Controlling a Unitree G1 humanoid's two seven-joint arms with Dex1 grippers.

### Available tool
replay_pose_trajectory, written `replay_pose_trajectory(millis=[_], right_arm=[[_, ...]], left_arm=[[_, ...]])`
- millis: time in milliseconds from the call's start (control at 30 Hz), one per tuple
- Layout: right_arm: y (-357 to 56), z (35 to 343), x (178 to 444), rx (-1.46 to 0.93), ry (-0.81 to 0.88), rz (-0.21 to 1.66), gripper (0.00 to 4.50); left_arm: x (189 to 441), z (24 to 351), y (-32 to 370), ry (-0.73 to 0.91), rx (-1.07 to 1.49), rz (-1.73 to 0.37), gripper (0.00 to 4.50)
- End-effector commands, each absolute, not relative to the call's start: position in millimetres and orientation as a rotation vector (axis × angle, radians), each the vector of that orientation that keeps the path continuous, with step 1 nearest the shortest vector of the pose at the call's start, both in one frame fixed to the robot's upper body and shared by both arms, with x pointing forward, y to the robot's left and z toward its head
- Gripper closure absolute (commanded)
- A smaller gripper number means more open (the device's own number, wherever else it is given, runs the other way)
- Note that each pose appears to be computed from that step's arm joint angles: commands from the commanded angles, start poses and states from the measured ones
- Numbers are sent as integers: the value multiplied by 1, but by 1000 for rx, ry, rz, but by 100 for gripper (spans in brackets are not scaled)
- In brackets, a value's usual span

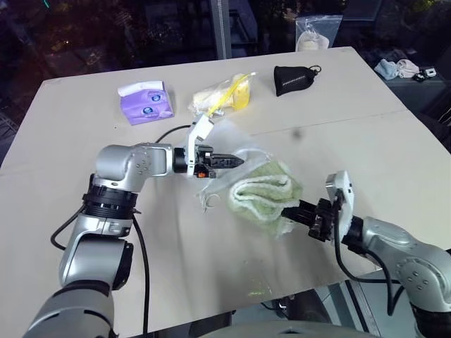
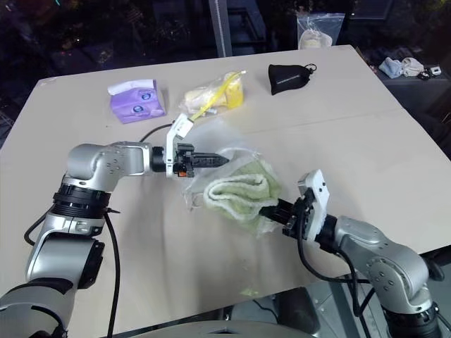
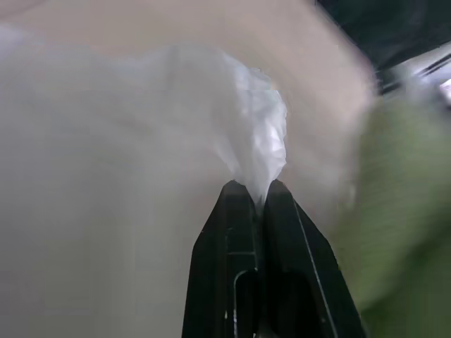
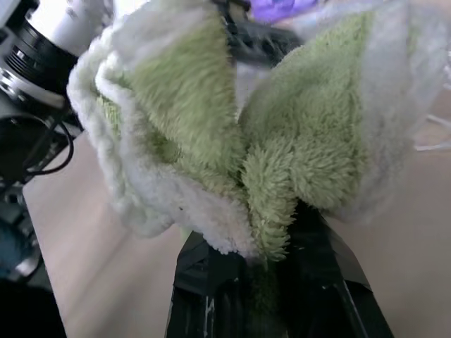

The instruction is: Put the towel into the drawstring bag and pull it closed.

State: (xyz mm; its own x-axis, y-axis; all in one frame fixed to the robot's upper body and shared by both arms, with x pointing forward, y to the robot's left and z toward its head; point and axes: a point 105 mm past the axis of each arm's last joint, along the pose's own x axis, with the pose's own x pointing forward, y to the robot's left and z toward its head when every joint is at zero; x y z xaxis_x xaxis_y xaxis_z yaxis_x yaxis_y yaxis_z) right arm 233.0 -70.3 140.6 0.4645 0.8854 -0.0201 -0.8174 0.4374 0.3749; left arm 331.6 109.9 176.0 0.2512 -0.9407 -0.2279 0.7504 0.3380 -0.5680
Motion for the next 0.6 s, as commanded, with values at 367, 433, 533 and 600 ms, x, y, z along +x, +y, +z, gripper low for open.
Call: replay_pose_trajectory(millis=[367,433,533,600], right_arm=[[-43,71,317,72,210,907,450],[-46,60,326,52,241,843,450],[-45,64,331,126,232,810,450],[-37,77,330,238,201,831,450]], left_arm=[[303,186,97,620,-617,-1294,446],[303,182,98,619,-617,-1274,446],[301,177,99,621,-615,-1259,446],[298,174,101,632,-595,-1248,446]])
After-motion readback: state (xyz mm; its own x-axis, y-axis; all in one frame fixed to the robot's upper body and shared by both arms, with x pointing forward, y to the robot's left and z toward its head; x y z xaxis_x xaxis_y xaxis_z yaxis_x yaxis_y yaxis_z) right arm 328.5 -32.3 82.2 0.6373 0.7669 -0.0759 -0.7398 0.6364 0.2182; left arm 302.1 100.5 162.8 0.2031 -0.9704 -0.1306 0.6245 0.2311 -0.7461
